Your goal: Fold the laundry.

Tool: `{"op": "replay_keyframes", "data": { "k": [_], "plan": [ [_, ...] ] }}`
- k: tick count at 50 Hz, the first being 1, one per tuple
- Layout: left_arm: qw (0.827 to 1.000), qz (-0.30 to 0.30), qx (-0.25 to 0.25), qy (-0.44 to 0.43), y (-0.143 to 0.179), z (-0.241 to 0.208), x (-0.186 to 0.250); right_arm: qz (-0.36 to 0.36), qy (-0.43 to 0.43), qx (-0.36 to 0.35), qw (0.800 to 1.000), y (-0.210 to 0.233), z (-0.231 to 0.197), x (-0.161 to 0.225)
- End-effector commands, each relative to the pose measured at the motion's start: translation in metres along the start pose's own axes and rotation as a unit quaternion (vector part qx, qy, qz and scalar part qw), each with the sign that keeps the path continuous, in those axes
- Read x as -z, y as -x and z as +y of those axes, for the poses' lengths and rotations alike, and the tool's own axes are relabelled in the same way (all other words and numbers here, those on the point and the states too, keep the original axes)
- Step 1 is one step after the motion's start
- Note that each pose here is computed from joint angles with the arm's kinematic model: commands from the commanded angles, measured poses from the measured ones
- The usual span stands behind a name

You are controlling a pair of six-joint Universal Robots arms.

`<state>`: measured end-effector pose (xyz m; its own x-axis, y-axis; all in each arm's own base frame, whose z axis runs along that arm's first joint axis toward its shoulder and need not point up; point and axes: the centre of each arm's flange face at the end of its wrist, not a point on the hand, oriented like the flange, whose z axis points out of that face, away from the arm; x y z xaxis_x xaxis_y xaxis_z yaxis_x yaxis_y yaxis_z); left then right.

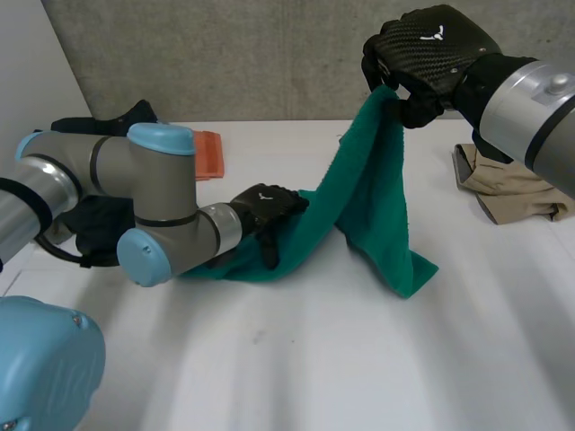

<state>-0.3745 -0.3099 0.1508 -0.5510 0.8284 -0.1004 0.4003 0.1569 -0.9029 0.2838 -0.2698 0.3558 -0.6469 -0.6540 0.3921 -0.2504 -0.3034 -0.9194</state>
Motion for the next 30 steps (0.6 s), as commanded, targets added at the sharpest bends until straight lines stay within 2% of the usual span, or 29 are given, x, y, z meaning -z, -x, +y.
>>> {"op": "replay_keyframes", "data": {
  "k": [1, 5, 8, 9, 11, 12, 15, 16, 18, 20, 23, 26, 30],
  "plan": [
    [1.000, 0.006, -0.015, -0.016, -0.011, -0.013, -0.003, 0.019, -0.009, 0.005, 1.000, -0.011, 0.002, -0.014],
    [0.997, -0.033, -0.043, -0.055, 0.000, -0.034, -0.004, 0.060, -0.012, 0.015, 0.998, -0.029, 0.012, -0.030],
    [0.984, -0.115, -0.061, -0.126, 0.026, -0.073, 0.001, 0.109, -0.024, 0.029, 0.993, -0.049, 0.019, -0.047],
    [0.966, -0.173, -0.066, -0.179, 0.045, -0.101, 0.011, 0.138, -0.037, 0.041, 0.989, -0.061, 0.020, -0.055],
    [0.945, -0.221, -0.063, -0.233, 0.059, -0.128, 0.023, 0.170, -0.059, 0.056, 0.982, -0.070, 0.017, -0.062],
    [0.919, -0.260, -0.055, -0.292, 0.071, -0.156, 0.038, 0.204, -0.083, 0.070, 0.973, -0.080, 0.012, -0.068],
    [0.882, -0.296, -0.051, -0.365, 0.079, -0.191, 0.064, 0.249, -0.130, 0.084, 0.956, -0.092, -0.002, -0.072],
    [0.864, -0.302, -0.053, -0.399, 0.080, -0.209, 0.078, 0.269, -0.158, 0.091, 0.946, -0.096, -0.009, -0.074],
    [0.852, -0.306, -0.058, -0.420, 0.080, -0.221, 0.091, 0.279, -0.182, 0.095, 0.938, -0.097, -0.015, -0.074],
    [0.851, -0.301, -0.060, -0.426, 0.078, -0.228, 0.102, 0.282, -0.219, 0.099, 0.929, -0.094, -0.028, -0.074],
    [0.865, -0.285, -0.062, -0.409, 0.075, -0.222, 0.105, 0.256, -0.216, 0.089, 0.938, -0.076, -0.029, -0.072],
    [0.887, -0.262, -0.053, -0.376, 0.076, -0.201, 0.096, 0.214, -0.214, 0.081, 0.950, -0.057, -0.035, -0.063],
    [0.915, -0.225, -0.018, -0.334, 0.077, -0.168, 0.079, 0.170, -0.234, 0.076, 0.954, -0.044, -0.049, -0.049]
  ]
}}
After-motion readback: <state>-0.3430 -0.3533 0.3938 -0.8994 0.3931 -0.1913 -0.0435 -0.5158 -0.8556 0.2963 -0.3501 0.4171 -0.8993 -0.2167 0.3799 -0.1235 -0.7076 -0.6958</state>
